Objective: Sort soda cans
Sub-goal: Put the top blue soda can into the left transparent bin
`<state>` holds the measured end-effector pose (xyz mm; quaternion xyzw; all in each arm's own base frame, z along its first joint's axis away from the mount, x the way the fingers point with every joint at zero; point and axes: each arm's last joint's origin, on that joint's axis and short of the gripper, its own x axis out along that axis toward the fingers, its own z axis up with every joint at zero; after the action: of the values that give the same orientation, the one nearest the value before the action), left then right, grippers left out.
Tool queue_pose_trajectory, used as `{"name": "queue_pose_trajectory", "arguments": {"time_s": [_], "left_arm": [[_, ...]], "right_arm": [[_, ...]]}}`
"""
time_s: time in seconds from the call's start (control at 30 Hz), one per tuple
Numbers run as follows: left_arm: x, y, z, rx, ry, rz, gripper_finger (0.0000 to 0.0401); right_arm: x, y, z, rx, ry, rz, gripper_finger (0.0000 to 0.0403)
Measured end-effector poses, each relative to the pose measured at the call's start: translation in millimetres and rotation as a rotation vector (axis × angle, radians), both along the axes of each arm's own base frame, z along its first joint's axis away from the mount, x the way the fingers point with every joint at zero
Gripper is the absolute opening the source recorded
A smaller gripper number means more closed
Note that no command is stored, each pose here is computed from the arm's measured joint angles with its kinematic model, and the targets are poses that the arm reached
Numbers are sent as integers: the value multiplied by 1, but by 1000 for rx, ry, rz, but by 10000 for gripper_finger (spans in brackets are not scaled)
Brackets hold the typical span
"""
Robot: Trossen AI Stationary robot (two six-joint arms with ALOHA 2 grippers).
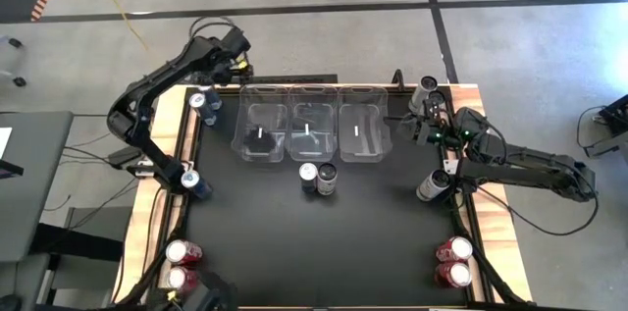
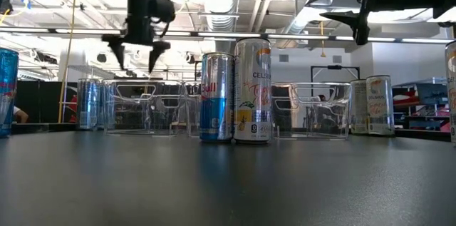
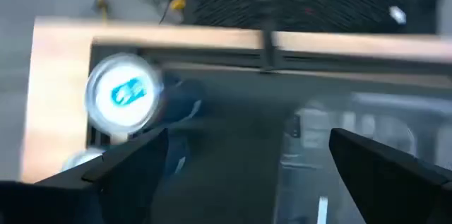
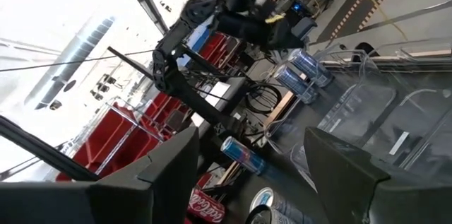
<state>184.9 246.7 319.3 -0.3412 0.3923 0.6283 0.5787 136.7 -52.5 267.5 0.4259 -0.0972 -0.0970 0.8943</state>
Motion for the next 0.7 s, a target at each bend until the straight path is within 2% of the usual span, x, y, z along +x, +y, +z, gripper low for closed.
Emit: {"name": "queue_pose_trajectory", "arguments": {"time_s": [0.1, 0.23, 0.4, 0.47, 0.57, 0.7], "left_arm": [[5, -1, 13, 35, 72, -164, 386], [-10, 11, 21, 26, 138, -247, 386], [-41, 26, 9, -132, 228, -196, 386], [-45, 31, 3, -183, 216, -198, 386], [-45, 40, -7, -209, 193, -175, 383], [-42, 51, -20, -202, 240, -103, 382]], "right_arm": [[0, 0, 0, 3, -1, 1, 271], [1, 2, 0, 4, 0, 6, 271], [4, 4, -2, 13, 11, -10, 271], [6, 6, -3, 18, 17, -5, 271], [9, 10, -3, 30, 13, -11, 271], [13, 17, -5, 46, 17, -30, 271]]}}
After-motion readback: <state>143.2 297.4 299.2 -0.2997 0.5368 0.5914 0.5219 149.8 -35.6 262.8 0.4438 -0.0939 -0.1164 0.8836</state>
